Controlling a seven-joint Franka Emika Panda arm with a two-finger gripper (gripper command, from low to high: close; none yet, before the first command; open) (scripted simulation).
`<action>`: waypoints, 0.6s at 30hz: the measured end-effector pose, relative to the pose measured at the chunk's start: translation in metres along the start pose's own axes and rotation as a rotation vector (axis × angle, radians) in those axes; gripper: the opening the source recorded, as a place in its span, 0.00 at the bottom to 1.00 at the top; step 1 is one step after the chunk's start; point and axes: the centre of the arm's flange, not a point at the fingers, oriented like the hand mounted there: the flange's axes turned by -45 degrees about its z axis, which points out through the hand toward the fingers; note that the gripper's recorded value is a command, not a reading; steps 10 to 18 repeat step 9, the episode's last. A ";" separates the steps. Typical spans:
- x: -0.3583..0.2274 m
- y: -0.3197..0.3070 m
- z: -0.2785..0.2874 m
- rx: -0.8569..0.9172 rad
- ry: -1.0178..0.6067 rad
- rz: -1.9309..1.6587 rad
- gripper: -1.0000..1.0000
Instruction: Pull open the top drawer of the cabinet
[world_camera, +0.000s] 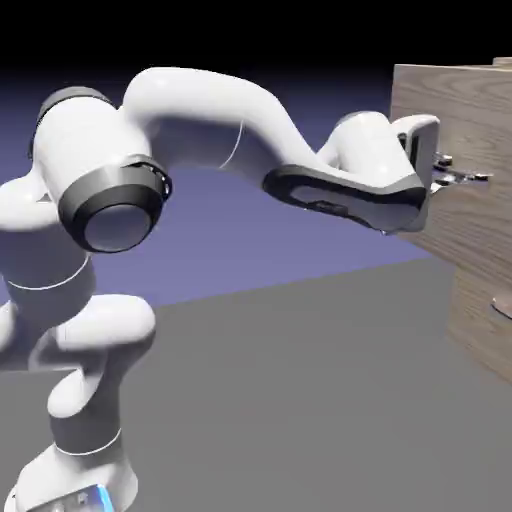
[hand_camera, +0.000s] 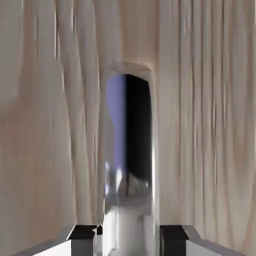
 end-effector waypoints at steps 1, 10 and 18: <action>0.000 0.000 -0.006 0.000 0.000 0.000 0.00; -0.001 0.000 -0.049 0.001 0.000 0.002 1.00; -0.001 0.000 -0.049 0.001 0.000 0.002 1.00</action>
